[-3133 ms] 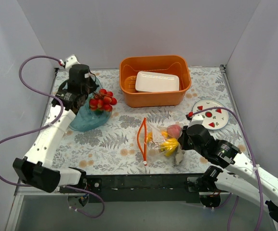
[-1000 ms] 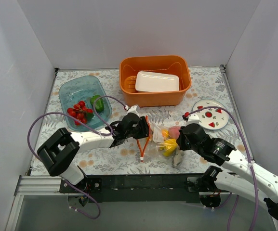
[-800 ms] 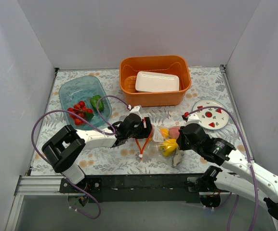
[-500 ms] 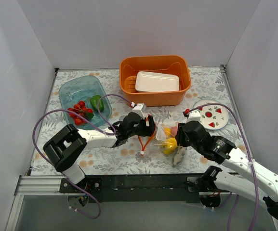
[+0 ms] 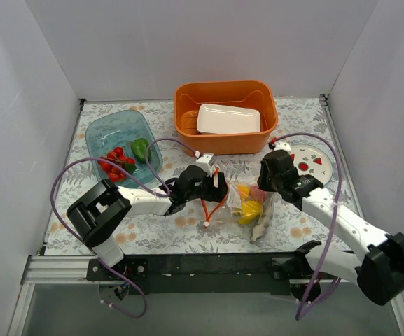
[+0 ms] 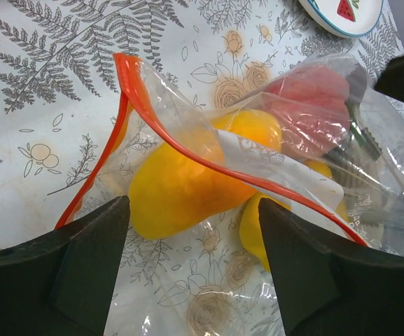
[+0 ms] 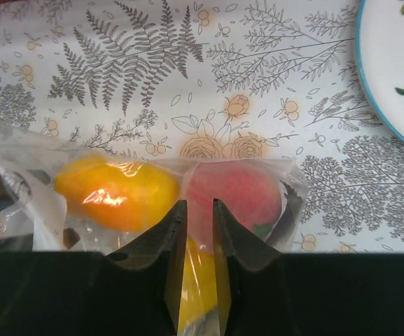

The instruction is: Open the zip-top bag and remove the fake food

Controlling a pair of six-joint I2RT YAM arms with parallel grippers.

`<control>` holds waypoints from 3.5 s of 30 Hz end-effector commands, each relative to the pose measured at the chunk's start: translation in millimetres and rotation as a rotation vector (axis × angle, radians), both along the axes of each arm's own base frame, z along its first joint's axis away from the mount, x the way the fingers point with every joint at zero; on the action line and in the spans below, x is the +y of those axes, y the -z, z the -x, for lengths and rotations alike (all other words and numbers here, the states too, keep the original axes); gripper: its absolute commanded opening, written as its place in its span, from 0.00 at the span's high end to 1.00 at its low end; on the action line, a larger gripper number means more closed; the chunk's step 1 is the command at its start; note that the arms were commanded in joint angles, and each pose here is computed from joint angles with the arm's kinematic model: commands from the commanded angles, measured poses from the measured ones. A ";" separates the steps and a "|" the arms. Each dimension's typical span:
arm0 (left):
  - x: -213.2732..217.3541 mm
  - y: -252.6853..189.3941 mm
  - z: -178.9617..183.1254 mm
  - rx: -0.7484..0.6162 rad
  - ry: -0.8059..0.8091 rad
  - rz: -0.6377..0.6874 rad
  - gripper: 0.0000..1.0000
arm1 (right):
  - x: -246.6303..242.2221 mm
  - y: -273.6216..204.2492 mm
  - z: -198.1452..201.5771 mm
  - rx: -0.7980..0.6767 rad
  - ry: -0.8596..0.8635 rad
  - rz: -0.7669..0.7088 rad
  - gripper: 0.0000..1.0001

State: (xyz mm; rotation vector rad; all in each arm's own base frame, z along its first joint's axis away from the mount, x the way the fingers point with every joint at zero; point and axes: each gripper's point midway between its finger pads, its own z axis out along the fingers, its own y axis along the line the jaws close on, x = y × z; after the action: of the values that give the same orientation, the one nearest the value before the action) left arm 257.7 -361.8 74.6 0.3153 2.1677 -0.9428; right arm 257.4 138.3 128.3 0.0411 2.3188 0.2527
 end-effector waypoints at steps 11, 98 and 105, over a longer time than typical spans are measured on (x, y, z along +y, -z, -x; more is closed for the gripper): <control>-6.6 -3.8 13.3 -0.082 0.168 -0.086 0.26 | 56.4 45.8 -5.7 0.148 -0.226 -0.124 0.84; 170.7 -79.0 46.5 0.312 -0.566 -0.249 0.95 | 86.2 38.9 -10.7 0.015 -0.311 -0.112 0.66; 229.1 -127.0 -45.1 0.175 -0.770 -0.176 0.95 | 86.9 25.1 -7.0 -0.007 -0.328 -0.136 0.66</control>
State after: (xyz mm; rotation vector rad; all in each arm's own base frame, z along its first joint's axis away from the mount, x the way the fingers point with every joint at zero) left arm 249.8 -162.7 157.9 -0.4723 2.4103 -0.3881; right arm 261.5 222.7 83.4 -0.2757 2.3482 0.5337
